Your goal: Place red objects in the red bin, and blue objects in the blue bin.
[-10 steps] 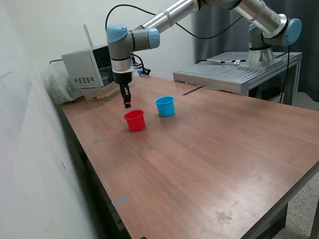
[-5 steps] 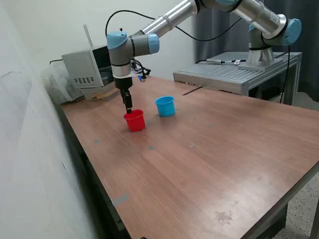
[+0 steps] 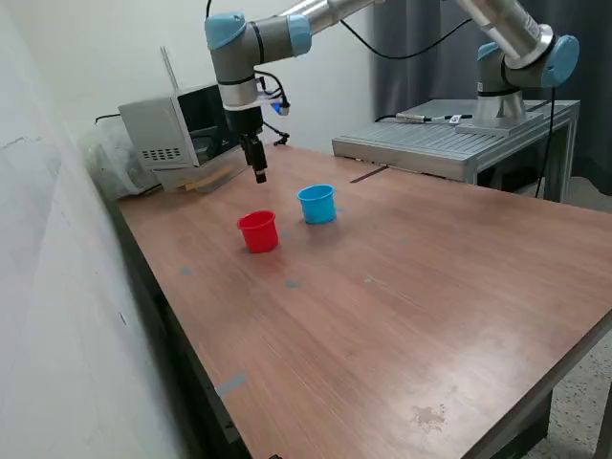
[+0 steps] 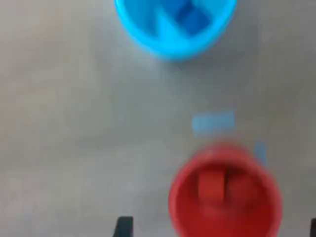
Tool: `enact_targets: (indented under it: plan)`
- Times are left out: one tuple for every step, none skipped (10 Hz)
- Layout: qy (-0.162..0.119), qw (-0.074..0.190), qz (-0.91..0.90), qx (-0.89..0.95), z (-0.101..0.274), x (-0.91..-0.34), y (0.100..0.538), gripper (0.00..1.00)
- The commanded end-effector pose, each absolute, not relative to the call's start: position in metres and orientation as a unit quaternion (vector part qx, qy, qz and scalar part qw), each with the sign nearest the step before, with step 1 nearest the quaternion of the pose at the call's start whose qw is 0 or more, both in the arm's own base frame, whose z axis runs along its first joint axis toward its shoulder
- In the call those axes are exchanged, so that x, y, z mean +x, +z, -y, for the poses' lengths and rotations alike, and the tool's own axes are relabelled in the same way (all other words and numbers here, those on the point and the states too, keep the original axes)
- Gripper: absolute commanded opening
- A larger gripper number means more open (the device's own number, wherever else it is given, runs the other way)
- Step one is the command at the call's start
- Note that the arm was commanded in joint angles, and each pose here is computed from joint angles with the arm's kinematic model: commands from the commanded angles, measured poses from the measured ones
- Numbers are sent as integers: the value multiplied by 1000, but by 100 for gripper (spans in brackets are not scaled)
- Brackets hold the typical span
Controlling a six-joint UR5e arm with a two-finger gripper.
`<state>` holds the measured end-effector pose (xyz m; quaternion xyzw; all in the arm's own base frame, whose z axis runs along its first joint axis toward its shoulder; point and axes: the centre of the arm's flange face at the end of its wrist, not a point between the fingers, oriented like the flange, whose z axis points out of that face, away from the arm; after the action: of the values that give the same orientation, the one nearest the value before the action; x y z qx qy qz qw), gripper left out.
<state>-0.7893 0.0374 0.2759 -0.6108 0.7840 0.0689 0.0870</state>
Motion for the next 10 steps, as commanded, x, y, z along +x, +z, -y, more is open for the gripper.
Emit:
enact_targets:
  plan:
    - [19,119,-777,-618,-14,-704,310,100]
    - [7,119,-776,-619,-5,-670,322,100]
    - [-5,129,-773,-621,2,-639,326,100]
    - [-16,139,-771,-621,8,-605,329,100]
    - [-25,147,-764,-627,26,-557,331,100]
    - [-22,146,-758,-636,41,-530,339,100]
    - [-17,143,-758,-636,47,-503,352,100]
    - [-16,142,-759,-635,51,-469,368,100]
    - [-24,149,-758,-635,55,-437,375,100]
    - [-31,155,-757,-635,57,-413,380,100]
